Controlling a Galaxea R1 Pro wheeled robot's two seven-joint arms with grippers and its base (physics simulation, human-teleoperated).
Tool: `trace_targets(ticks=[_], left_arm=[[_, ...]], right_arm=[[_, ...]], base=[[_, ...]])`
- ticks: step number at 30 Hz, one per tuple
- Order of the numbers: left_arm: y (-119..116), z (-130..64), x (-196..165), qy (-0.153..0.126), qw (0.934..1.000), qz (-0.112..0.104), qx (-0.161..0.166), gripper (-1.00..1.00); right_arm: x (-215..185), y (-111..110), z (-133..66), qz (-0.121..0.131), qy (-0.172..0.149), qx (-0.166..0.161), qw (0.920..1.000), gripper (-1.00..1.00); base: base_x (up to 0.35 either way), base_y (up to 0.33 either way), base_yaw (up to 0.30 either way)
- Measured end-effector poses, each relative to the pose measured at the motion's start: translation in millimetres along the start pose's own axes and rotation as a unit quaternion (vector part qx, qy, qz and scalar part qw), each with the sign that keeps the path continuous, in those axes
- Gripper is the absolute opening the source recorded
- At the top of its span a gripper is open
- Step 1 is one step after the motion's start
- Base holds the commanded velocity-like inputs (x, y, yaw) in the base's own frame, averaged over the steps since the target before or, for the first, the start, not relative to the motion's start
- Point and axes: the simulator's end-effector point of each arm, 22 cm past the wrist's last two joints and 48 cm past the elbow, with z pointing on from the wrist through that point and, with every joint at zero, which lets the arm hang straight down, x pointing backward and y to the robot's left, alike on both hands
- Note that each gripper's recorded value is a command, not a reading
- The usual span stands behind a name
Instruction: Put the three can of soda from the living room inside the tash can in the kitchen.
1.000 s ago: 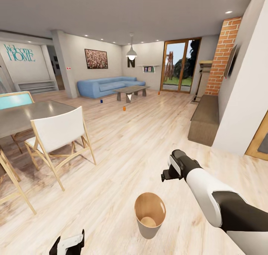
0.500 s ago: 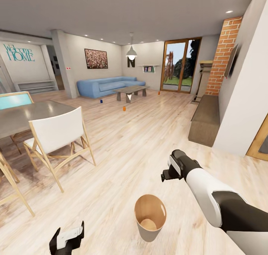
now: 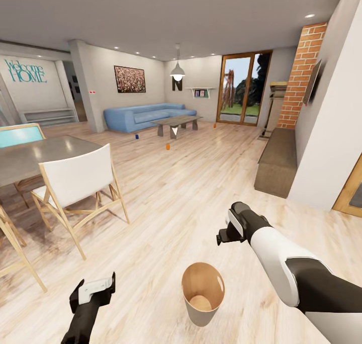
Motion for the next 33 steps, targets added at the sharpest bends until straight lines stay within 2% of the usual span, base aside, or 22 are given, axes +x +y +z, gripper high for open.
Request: trace_targets(ticks=[25, 33], left_arm=[[0, -0.3, -2, 0.003, 1.0, -0.001, -0.003, 1.0], [0, 0.8, 16, 0.005, 1.0, 0.001, -0.002, 1.0]], right_arm=[[1, 0, 0.3, 0.0, 0.001, 0.0, 1.0, 1.0], [8, 1, 16.0, 0.001, 0.001, 0.0, 1.0, 1.0]], base=[[0.0, 0.0, 0.0], [0.0, 0.0, 0.0]])
